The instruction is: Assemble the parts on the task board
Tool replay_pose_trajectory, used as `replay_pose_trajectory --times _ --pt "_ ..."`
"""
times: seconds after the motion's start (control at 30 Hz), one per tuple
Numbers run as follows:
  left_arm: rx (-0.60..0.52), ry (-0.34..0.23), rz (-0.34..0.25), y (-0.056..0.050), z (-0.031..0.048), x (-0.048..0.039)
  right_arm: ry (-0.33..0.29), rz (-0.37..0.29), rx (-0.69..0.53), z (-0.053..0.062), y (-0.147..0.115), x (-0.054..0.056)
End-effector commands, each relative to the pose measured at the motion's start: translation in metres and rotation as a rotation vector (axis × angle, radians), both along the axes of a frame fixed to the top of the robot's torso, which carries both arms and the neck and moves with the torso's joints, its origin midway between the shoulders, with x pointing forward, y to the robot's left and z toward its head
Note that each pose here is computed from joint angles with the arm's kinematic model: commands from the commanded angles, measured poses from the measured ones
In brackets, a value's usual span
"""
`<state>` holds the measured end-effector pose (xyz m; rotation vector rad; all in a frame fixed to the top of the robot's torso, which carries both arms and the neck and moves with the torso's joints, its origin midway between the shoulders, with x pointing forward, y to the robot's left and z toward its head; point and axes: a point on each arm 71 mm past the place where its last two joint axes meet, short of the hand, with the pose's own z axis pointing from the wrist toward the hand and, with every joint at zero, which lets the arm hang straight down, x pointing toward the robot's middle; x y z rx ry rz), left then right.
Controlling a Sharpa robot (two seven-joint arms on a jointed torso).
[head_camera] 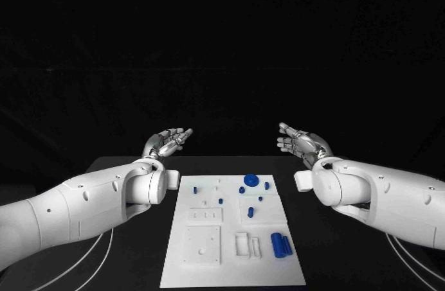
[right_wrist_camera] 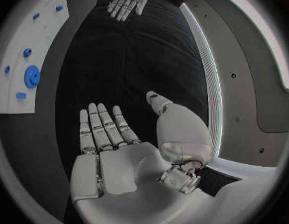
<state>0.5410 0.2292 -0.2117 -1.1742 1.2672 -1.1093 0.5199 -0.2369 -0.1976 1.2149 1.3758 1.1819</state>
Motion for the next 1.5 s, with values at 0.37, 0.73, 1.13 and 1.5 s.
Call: replay_pose_trajectory --times 0.37,0.73,1.13,1.5 --pt "-0.049 0.078 -0.107 0.000 0.0035 0.0123 0.073 0.199 -0.163 0.009 -0.014 0.024" --pt "-0.033 0.029 -0.131 0.005 0.0082 0.0085 -0.132 0.195 -0.472 0.018 -0.017 0.034" --pt "-0.056 0.014 -0.238 -0.003 0.0178 -0.0075 -0.349 0.351 -0.887 0.023 -0.001 0.037" --pt "-0.065 -0.005 -0.318 -0.011 0.0305 -0.0261 -0.433 0.532 -1.253 0.017 0.030 0.029"
